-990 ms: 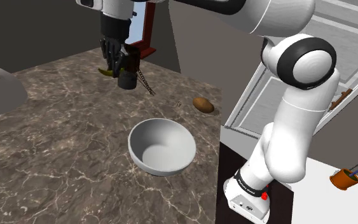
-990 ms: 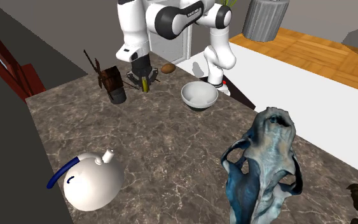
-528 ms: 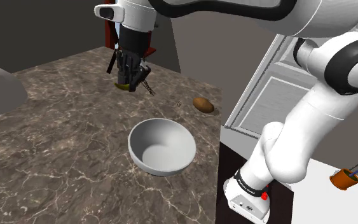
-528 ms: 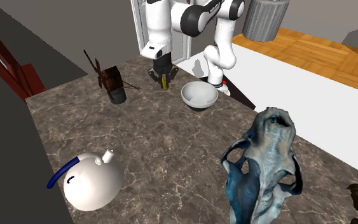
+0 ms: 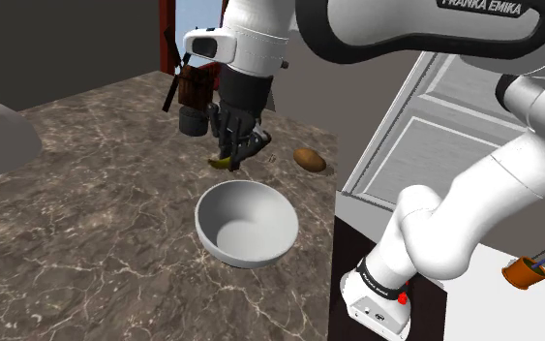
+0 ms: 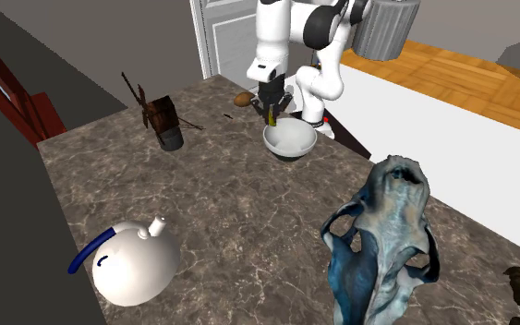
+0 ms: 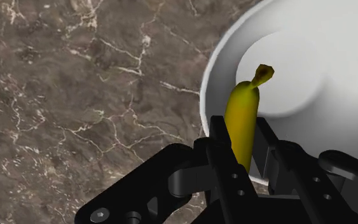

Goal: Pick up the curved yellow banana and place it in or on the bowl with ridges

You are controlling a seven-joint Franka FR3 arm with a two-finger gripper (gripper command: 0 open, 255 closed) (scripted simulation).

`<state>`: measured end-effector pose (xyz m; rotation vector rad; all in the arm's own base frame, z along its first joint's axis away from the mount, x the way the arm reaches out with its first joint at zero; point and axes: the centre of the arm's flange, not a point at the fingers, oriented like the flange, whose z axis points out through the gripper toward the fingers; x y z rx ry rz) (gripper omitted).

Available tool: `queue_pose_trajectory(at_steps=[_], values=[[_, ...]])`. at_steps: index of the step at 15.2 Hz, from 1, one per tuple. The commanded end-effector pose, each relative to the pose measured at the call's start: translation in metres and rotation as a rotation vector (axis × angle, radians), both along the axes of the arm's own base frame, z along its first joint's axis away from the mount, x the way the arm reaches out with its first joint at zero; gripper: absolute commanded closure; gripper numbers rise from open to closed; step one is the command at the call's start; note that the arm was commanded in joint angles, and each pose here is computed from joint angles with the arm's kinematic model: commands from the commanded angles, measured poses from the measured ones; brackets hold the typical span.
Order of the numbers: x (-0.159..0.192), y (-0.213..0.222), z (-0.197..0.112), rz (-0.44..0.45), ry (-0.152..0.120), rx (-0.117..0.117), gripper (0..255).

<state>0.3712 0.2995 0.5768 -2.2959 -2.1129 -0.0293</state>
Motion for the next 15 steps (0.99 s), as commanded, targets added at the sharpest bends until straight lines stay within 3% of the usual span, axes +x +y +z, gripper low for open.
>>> queue_pose_trajectory(at_steps=[1,5,15], values=[[-0.025,0.003,-0.002,-0.001,0.000,0.000,255],[-0.075,0.007,-0.004,-0.001,0.000,0.000,255],[-0.075,0.007,-0.057,-0.001,0.000,0.000,255]])
